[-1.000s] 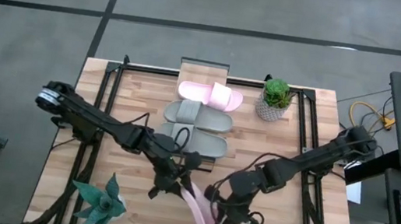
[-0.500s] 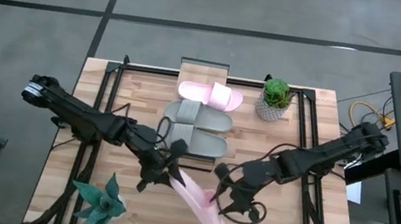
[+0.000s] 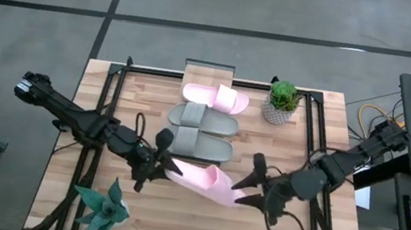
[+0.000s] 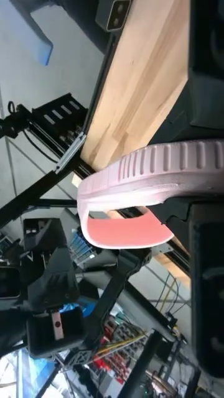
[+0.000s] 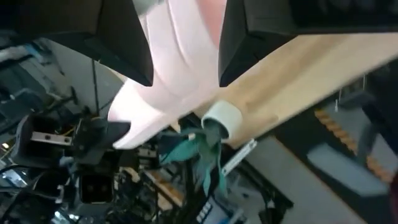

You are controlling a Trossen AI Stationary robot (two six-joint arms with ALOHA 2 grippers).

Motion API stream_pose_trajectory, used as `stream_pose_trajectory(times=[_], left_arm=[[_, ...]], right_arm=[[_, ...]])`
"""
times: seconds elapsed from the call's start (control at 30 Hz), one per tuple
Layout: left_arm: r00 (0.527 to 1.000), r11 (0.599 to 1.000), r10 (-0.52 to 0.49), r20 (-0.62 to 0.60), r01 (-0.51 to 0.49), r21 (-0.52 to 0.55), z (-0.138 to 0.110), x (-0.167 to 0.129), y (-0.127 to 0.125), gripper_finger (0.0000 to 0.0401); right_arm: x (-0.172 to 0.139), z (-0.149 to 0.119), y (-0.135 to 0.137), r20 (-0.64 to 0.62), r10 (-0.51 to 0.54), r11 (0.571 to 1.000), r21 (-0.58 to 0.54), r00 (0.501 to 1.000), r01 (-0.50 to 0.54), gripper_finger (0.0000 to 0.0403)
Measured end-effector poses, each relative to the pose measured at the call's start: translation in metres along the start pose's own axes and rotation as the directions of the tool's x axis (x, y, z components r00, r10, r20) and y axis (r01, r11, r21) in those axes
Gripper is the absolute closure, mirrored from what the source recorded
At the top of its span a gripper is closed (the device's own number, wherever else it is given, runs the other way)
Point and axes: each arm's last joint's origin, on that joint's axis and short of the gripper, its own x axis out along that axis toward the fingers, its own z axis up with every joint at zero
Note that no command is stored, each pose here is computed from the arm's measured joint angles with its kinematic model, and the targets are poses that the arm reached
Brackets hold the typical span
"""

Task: Pick and place slides into the shelf
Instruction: Align the pink slide with the other pink slide on the shelf

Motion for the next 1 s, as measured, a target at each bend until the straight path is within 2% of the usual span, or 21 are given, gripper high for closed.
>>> stream_pose_trajectory(times=[0.1, 0.27, 0.43, 0.73, 1.0], left_arm=[[1.000, 1.000, -0.004, 0.005, 0.004, 0.003, 0.000, -0.003, -0.004, 0.0354], [0.999, 1.000, 0.028, 0.021, -0.028, 0.003, 0.004, -0.003, -0.007, 0.0354], [0.999, 0.999, 0.051, 0.015, -0.052, 0.009, 0.004, 0.000, -0.007, 0.0354], [0.998, 0.998, 0.061, 0.018, -0.061, 0.030, 0.004, 0.005, -0.008, 0.0354], [0.998, 0.996, 0.058, 0.017, -0.059, 0.068, 0.002, 0.012, -0.011, 0.0354]], right_arm=[[-0.002, -0.001, 0.009, -0.049, -0.006, 0.999, -0.049, 0.999, 0.004, 0.0234], [0.005, -0.007, 0.013, -0.138, -0.059, 0.998, -0.041, 0.989, 0.054, 0.0230], [0.012, -0.011, 0.017, -0.189, -0.106, 0.992, -0.084, 0.976, 0.092, 0.0217], [0.014, -0.008, 0.016, -0.161, -0.119, 0.992, -0.065, 0.980, 0.110, 0.0209], [0.021, -0.007, 0.018, -0.141, -0.124, 0.989, -0.098, 0.982, 0.111, 0.0242]])
